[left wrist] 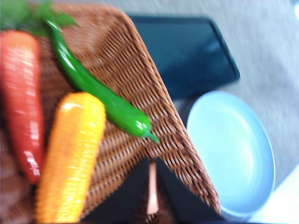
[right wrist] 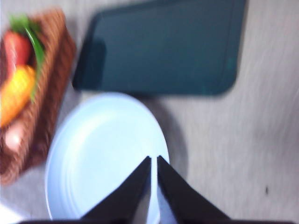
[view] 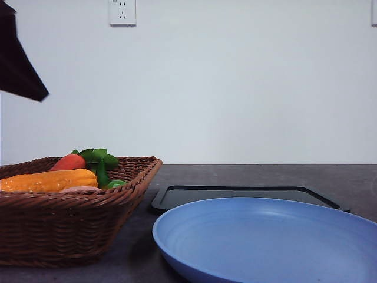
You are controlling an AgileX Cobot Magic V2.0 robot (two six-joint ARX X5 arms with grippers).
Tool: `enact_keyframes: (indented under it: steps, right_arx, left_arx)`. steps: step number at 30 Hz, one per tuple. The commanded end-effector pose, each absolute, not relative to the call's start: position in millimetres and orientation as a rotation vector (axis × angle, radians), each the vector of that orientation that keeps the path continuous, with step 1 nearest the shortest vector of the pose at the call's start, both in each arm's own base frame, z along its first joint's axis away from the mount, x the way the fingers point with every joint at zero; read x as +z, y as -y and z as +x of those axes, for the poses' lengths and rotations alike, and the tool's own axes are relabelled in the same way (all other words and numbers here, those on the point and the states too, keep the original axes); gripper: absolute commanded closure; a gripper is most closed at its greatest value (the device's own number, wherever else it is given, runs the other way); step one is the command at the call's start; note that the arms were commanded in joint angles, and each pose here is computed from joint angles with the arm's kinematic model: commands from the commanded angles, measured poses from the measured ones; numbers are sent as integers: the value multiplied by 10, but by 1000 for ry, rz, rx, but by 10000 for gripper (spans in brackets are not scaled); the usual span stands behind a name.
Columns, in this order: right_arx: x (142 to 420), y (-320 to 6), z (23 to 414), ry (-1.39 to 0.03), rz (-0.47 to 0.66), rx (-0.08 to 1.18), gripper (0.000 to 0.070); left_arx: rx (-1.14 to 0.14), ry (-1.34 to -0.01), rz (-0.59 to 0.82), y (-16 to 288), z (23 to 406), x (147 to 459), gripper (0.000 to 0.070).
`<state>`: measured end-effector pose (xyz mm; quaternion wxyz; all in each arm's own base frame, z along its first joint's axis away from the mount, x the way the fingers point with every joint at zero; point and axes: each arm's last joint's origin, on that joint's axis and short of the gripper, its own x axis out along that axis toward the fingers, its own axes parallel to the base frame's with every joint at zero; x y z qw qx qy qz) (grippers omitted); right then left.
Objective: Transfer egg from basket to plate and serve
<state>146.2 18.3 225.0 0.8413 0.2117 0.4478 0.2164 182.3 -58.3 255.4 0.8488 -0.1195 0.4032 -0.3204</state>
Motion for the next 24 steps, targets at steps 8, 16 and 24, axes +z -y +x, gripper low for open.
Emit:
enact_keyframes:
  steps: [8, 16, 24]
  right_arx:
    - [2009, -349, 1645, -1163, 409, 519, 456]
    - [1754, -537, 1866, -1245, 331, 511, 457]
    - [1539, -681, 2001, -1295, 315, 540, 523]
  left_arx:
    - [-721, -824, -225, 661, 1892, 2568, 405]
    - [-728, -822, -221, 674, 1889, 2570, 407]
    - [-728, -822, -221, 674, 1889, 2570, 408]
